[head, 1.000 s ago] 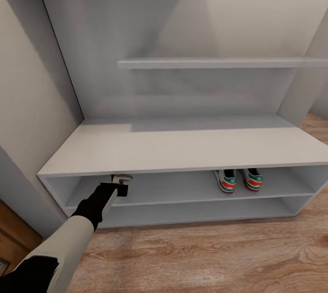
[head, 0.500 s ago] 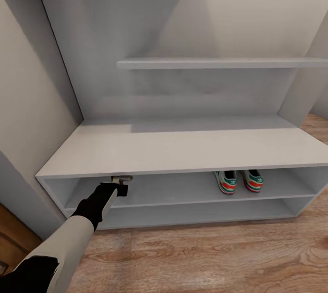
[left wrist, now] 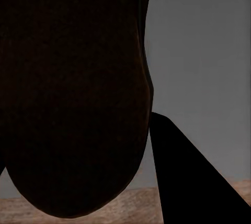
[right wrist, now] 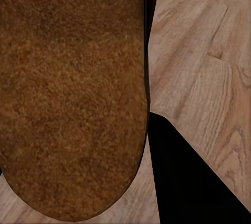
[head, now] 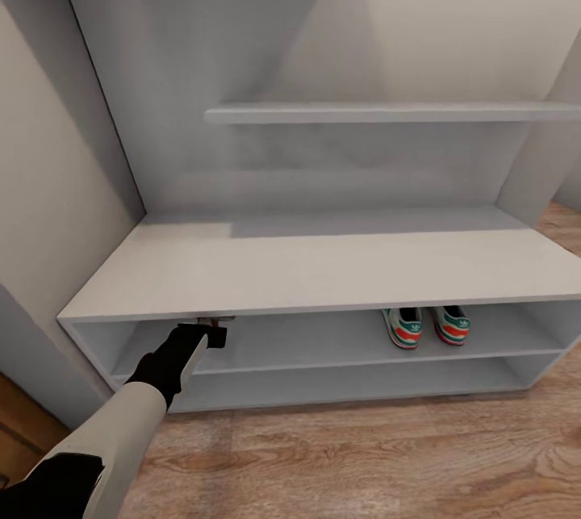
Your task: Pick up the two gym shoes and the two sandals from the corridor floor and place them onto the hallstand (shoe rack) in the corridor, making sure they are on the rack and not on the floor. Arrange them so the two gym shoes are next to each other and the two sandals are next to each other.
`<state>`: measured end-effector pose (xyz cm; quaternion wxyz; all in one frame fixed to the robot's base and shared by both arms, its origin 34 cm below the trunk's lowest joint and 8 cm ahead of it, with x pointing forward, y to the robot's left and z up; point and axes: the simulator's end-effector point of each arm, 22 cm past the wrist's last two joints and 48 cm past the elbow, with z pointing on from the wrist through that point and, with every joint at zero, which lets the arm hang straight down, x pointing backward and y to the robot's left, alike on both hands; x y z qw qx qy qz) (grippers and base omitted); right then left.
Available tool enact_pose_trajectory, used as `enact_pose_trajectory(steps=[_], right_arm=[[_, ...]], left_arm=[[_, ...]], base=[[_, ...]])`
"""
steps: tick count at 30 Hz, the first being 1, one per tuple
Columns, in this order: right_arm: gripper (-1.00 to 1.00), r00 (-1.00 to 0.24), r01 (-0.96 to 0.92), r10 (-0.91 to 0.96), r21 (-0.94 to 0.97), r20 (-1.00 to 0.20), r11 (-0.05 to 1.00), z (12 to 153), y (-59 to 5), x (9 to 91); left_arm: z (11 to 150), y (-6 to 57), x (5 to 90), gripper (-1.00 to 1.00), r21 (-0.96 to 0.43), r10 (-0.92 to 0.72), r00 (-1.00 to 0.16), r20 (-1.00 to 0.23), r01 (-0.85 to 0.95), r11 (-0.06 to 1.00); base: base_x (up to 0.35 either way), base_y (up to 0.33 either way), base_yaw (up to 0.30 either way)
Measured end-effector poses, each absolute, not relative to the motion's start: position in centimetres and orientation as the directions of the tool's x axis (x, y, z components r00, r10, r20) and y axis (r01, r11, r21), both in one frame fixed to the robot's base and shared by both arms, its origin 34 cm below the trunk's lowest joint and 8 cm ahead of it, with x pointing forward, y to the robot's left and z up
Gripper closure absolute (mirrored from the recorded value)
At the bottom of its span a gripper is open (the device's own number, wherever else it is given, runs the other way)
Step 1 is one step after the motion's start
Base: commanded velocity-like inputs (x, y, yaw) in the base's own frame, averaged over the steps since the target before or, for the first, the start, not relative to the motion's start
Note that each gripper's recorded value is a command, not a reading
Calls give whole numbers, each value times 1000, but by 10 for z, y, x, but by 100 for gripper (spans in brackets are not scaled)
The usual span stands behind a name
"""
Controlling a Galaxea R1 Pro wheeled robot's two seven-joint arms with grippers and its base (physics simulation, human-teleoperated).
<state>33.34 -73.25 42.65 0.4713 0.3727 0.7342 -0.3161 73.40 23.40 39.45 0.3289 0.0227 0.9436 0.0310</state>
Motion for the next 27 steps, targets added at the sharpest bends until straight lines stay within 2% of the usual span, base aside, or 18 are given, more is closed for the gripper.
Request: enact_pose_trajectory(steps=[7, 8, 23, 27], right_arm=[[100, -278, 845, 251, -112, -927, 523, 426, -732, 333], [100, -278, 845, 251, -112, -927, 523, 426, -732, 333], [100, -278, 845, 251, -112, -927, 523, 426, -732, 333], [100, -279, 845, 251, -113, -927, 523, 425, -732, 333]], left_arm=[[394, 234, 734, 100, 72, 63, -783, -618, 23, 997], [394, 233, 734, -100, 73, 64, -784, -618, 24, 997], [397, 234, 736, -100, 75, 67, -779, -624, 26, 997], [397, 234, 736, -100, 76, 69, -777, -626, 27, 997]], base=[[3, 0, 0], [0, 0, 0], [-2, 0, 0], [-219, 0, 0]])
